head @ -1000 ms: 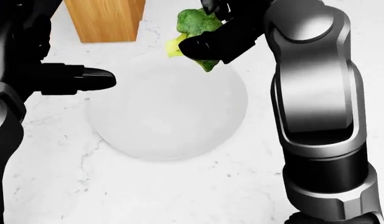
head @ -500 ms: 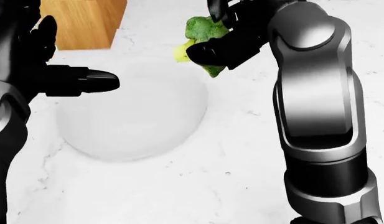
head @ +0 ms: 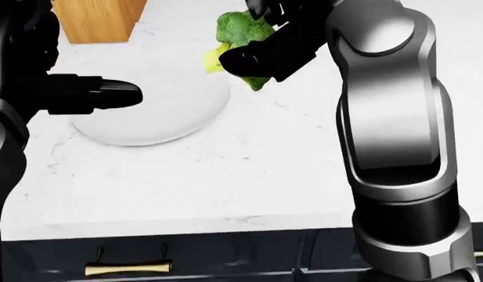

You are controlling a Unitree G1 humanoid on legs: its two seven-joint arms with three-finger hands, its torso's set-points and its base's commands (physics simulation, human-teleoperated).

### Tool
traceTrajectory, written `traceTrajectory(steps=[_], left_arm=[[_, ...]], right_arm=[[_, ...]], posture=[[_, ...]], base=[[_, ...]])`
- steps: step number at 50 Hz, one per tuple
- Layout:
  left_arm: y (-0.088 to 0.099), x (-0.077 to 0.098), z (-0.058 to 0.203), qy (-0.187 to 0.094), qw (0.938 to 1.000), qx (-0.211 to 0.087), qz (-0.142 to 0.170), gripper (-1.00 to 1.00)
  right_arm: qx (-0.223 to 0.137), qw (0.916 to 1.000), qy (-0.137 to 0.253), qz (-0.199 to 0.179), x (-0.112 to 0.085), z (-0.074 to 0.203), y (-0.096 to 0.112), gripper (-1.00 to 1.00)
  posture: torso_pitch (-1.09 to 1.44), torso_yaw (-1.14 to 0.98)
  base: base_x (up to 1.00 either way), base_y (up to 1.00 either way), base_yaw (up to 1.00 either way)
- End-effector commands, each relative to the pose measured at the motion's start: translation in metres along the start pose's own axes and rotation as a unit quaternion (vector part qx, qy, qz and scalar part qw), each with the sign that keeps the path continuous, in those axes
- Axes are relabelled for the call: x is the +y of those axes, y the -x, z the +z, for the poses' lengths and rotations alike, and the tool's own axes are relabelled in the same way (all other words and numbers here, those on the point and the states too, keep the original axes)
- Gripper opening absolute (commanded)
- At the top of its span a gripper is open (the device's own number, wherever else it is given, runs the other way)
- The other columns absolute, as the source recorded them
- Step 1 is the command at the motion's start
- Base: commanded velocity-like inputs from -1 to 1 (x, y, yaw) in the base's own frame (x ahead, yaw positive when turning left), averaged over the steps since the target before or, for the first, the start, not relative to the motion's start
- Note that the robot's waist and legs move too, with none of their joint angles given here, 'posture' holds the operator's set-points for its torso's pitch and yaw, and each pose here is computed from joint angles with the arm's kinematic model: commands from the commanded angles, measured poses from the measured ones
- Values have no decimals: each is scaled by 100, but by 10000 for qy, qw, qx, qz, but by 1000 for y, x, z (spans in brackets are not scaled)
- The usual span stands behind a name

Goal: Place the broccoli on the top rack of the oven.

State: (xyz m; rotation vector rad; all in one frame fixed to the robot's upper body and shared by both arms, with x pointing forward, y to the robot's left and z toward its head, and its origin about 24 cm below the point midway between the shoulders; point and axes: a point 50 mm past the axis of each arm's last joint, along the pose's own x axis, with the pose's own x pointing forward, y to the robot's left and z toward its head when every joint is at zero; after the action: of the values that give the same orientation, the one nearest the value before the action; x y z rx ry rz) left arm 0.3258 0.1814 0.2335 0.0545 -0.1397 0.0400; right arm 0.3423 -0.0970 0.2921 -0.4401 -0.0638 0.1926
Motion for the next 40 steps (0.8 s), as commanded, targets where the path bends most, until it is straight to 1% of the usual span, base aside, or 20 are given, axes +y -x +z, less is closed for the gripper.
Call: traceTrajectory(steps=[1,21,35,40], left_arm=[[2,-3,19,-4,9989,-473,-65,100],[4,-2,18,-14,9989,-462,-67,100],[4,-3,20,-7,9988,-491,-77,100],[4,-3,19,-13,9988,-483,-79,100]], right_arm=[[-388,9988,63,-289,-10,16,6,-100],[-378,9988,50,-319,-10,11,7,-100],[-460,9983,52,-356,-13,16,9,-100],[-437,9984,93,-335,-12,14,9,-100]], posture=[[0,0],[0,0],[0,0],[0,0]], base=[[-19,-24,0],[-1,-2,0],[0,0,0],[0,0,3]])
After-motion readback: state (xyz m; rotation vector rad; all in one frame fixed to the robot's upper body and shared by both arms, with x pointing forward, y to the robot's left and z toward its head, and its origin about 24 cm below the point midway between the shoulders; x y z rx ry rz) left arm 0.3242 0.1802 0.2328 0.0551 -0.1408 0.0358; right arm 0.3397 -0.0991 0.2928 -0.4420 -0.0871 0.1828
